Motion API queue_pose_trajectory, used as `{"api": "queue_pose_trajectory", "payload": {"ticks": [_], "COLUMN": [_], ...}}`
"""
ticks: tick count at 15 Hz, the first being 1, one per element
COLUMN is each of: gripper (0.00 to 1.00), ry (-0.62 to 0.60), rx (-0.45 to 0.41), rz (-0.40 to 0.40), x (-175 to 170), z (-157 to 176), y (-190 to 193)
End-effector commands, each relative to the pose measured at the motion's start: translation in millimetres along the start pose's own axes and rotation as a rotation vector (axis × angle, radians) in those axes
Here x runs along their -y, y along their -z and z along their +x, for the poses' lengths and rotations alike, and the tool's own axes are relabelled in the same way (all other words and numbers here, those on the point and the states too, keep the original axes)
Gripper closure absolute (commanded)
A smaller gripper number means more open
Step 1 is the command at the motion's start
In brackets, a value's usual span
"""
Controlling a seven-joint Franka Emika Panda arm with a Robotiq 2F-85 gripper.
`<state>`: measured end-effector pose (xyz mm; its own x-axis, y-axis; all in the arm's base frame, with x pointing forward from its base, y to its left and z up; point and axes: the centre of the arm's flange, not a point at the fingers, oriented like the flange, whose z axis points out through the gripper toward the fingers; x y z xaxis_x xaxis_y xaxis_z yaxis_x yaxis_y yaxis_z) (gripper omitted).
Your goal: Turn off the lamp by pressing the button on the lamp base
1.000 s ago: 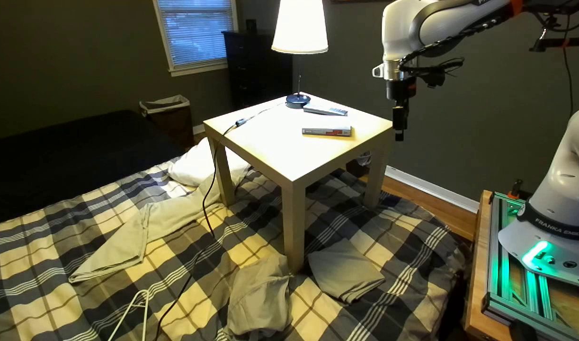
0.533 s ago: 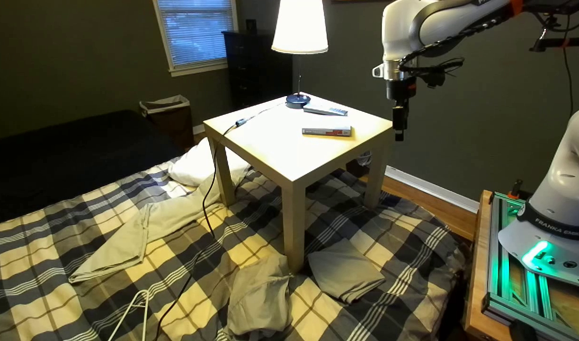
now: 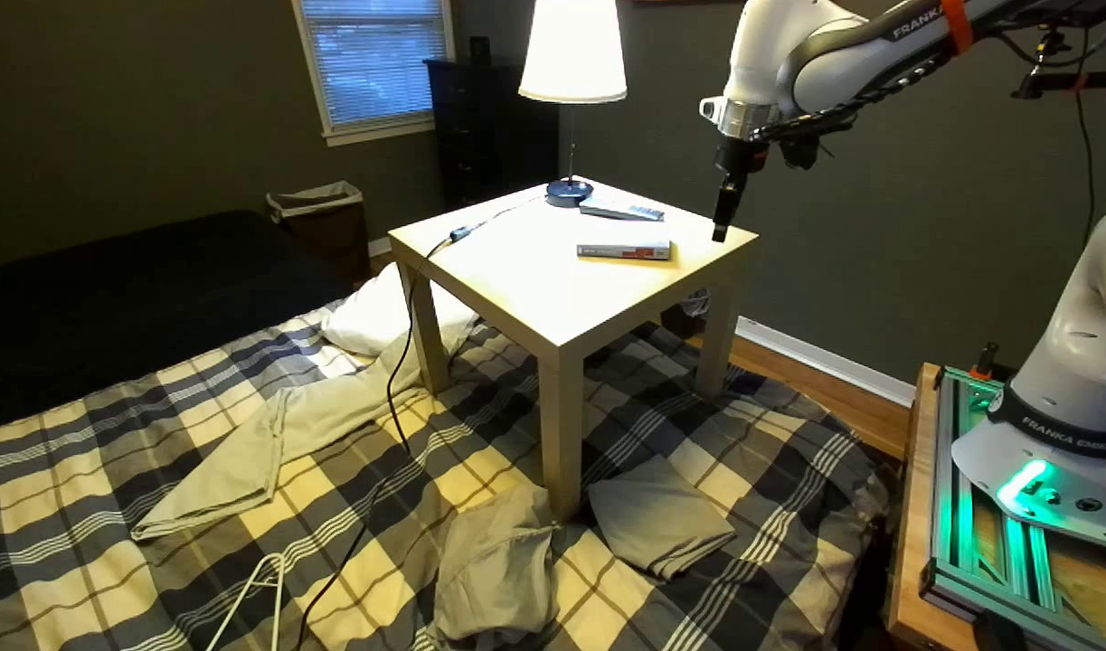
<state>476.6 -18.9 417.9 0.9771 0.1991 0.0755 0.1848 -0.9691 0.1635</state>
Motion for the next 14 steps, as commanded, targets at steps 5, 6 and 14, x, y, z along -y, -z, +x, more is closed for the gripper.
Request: {"api": "queue_pose_trajectory", "payload": {"ticks": [5,6,14], "gripper": [0.26,0.32,0.96], "ry": [-0.120,-0.145,-0.229], "rx": [-0.345,-0.386,-0.670], "rz": [-0.089,-0.098,-0.140], "x": [-92.6,-102.9,-154.2], "z": [41.5,46.2,102.8], "y": [-25.6,-30.1,-59.2]}}
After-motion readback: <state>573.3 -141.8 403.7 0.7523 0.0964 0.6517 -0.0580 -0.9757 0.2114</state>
